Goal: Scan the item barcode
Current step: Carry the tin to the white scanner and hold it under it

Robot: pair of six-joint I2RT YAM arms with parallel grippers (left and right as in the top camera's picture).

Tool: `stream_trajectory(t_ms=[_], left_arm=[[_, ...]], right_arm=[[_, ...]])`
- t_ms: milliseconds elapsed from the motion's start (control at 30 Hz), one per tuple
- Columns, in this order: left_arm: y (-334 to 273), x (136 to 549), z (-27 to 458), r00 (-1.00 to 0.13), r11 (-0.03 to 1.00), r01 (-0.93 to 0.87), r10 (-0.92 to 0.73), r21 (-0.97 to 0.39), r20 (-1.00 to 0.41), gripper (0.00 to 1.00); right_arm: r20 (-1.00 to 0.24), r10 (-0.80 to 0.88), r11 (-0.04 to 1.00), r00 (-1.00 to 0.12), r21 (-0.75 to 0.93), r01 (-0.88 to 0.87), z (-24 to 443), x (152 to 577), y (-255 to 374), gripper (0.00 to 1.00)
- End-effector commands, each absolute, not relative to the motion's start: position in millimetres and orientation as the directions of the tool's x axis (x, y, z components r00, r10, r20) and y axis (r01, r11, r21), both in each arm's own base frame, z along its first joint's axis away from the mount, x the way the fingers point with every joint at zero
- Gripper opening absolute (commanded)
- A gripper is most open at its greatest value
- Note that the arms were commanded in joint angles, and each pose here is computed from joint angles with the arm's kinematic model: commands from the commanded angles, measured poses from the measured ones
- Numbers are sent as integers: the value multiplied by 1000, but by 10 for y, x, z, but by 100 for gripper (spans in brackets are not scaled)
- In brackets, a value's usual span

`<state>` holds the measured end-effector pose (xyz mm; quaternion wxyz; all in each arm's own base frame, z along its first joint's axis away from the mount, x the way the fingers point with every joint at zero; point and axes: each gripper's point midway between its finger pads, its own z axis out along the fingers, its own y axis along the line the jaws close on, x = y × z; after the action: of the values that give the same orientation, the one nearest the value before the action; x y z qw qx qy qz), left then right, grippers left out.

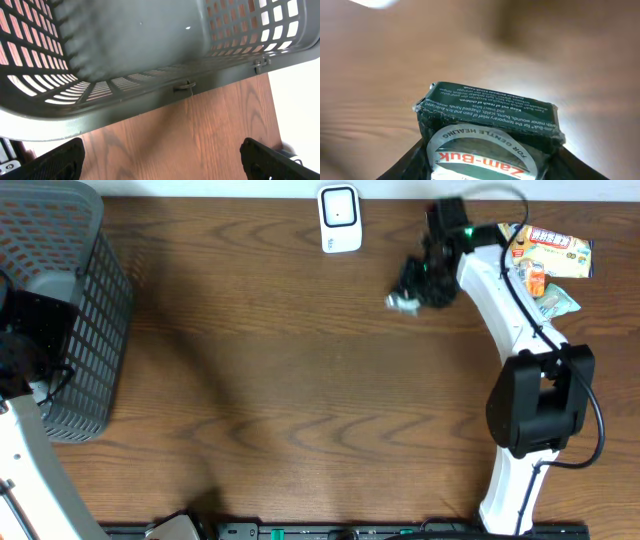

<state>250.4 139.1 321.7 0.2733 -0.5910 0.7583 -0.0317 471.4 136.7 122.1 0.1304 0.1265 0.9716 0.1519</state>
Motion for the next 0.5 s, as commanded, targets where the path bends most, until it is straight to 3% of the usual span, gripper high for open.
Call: stream_trajectory(t_ms=[0,200,467], left_arm=[[1407,2491,3221,-146,294,-882,-913,-368,-380,98],[1407,2491,3221,-146,294,-882,-914,-368,-380,97],[1407,2491,3221,-146,294,-882,-914,-368,-380,98]], right_arm=[[-383,221,920,-897,386,61,1757,4991,1690,45],[-589,204,892,-782,441,-100,2303,5369,2166,42],[-682,249,863,-688,478,-162,2141,5937,2410,41]])
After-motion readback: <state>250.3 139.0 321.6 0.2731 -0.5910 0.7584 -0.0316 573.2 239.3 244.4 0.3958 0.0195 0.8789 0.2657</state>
